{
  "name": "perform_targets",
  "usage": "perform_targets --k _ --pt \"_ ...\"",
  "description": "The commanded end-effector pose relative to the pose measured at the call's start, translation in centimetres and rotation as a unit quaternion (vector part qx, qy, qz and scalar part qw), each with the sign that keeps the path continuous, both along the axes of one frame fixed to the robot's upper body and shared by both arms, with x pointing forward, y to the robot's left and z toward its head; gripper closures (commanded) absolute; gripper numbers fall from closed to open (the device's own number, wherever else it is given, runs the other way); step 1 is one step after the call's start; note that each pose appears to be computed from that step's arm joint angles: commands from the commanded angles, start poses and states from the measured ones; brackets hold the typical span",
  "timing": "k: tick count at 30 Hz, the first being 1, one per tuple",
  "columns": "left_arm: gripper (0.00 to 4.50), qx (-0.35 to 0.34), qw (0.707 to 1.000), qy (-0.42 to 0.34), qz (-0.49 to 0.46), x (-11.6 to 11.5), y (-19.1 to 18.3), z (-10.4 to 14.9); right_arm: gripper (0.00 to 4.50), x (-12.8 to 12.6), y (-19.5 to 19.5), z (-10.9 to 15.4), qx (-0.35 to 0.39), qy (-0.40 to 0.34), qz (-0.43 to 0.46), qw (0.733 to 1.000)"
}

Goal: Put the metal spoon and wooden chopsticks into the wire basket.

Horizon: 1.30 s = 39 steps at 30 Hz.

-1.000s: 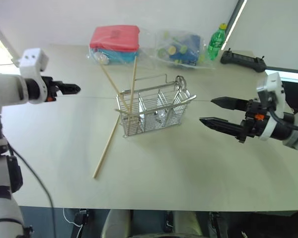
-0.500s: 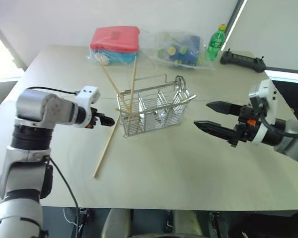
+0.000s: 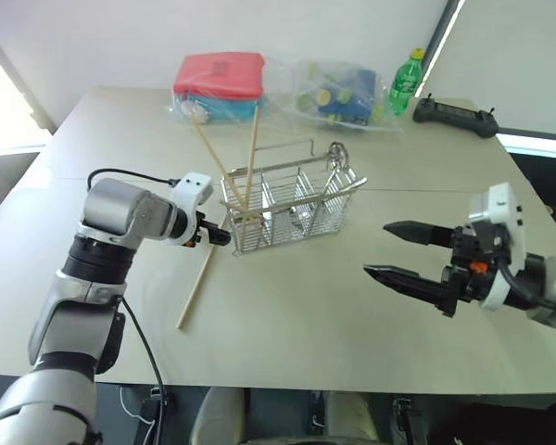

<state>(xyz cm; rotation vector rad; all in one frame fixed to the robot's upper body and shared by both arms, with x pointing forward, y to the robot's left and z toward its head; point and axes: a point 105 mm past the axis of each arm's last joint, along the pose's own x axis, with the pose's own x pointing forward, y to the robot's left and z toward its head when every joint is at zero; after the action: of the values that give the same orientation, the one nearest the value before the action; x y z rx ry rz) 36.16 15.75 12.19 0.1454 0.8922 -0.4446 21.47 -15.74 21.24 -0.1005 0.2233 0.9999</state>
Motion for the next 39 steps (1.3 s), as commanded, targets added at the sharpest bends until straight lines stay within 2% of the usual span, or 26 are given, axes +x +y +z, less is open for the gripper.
perform_targets --k 1,3,8,10,22,28,31,33,34,35,37,38,39 --pt "0.31 0.01 1.0 0.011 -0.006 -0.1 -0.2 -1.0 0.0 -1.3 0.4 0.3 -0.015 -0.015 0.029 0.999" --pt "0.87 0.011 1.0 0.01 -0.006 0.0 -0.2 -1.0 0.0 -1.2 0.2 0.2 -0.011 -0.014 0.023 1.0" --pt "3.5 0.012 1.0 0.005 0.009 0.4 0.5 -1.0 0.0 -0.9 0.0 0.4 -0.002 -0.017 0.014 1.0" --pt "4.41 0.012 1.0 0.004 0.014 0.4 0.7 -1.0 0.0 -0.9 -0.1 0.4 -0.002 -0.017 0.015 1.0" --pt "4.41 0.013 0.997 -0.01 0.071 1.0 3.8 -0.4 0.0 -0.3 -0.1 0.8 0.003 -0.021 0.015 1.0" --pt "4.41 0.003 0.984 -0.065 0.169 2.3 9.1 2.1 0.0 -0.1 -0.3 0.8 0.0 -0.02 0.017 1.0" --pt "4.41 -0.047 0.952 -0.198 0.227 4.5 12.1 7.4 0.0 0.0 -0.3 0.9 0.0 -0.019 0.021 1.0" --pt "4.41 -0.137 0.897 -0.343 0.242 5.7 12.5 14.4 0.0 0.1 -0.2 1.0 0.001 -0.017 0.024 1.0" --pt "4.41 -0.168 0.873 -0.387 0.246 5.8 12.7 16.6 0.0 0.1 -0.2 1.0 0.002 -0.017 0.026 1.0" --pt "4.41 -0.222 0.834 -0.443 0.242 5.3 12.7 20.0 0.0 0.2 -0.1 1.0 0.002 -0.016 0.027 0.999" --pt "4.41 -0.287 0.78 -0.508 0.225 4.2 12.6 24.2 0.0 0.3 -0.1 1.0 0.003 -0.015 0.029 0.999" --pt "4.41 -0.329 0.745 -0.546 0.198 2.9 12.0 26.8 0.0 0.4 0.0 1.1 0.005 -0.014 0.031 0.999" --pt "4.41 -0.355 0.723 -0.567 0.173 1.9 11.3 28.5 0.0 0.4 0.0 1.1 0.006 -0.013 0.033 0.999"
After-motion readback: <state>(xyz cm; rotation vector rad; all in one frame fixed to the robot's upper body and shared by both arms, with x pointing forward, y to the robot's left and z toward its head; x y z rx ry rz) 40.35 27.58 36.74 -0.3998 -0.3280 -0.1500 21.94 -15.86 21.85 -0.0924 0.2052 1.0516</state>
